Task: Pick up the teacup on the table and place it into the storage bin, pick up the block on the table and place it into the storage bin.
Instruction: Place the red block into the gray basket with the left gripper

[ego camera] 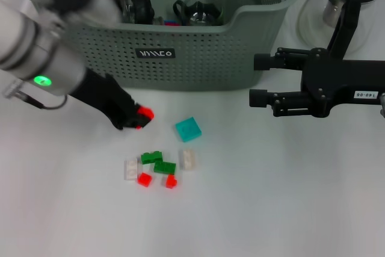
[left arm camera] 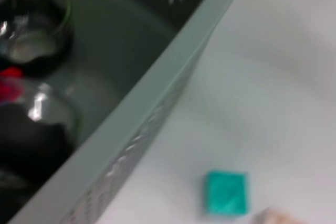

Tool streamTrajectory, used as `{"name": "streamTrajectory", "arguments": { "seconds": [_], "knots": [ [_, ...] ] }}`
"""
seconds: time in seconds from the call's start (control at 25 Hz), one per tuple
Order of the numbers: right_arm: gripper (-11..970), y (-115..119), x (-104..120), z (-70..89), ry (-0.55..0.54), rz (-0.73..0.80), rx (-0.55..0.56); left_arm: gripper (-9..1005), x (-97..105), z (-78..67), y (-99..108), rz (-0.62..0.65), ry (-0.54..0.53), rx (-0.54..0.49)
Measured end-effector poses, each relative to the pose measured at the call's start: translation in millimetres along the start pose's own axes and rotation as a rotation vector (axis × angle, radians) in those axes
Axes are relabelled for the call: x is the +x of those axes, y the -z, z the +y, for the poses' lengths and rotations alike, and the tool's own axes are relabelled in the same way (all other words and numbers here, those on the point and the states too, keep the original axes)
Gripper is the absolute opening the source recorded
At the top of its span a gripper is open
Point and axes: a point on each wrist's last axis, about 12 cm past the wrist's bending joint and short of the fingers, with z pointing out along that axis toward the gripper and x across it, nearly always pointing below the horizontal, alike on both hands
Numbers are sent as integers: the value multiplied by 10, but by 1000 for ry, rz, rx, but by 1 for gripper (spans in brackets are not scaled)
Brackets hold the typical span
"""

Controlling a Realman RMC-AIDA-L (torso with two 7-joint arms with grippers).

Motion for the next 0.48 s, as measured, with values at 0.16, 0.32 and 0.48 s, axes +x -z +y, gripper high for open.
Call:
{"name": "streamTrajectory", "arguments": {
  "seconds": [0.16, 0.32, 0.48],
  "knots": [
    [851, 0, -1, 0, 0, -1, 0, 188, 140, 82, 253, -199, 41, 196],
    [851, 2, -2, 1, 0, -1, -1, 188, 270, 137, 482, -450, 56, 395],
    [850, 2, -2, 2, -1, -1, -2, 188, 309, 183, 653, -671, 65, 493]
  ]
}}
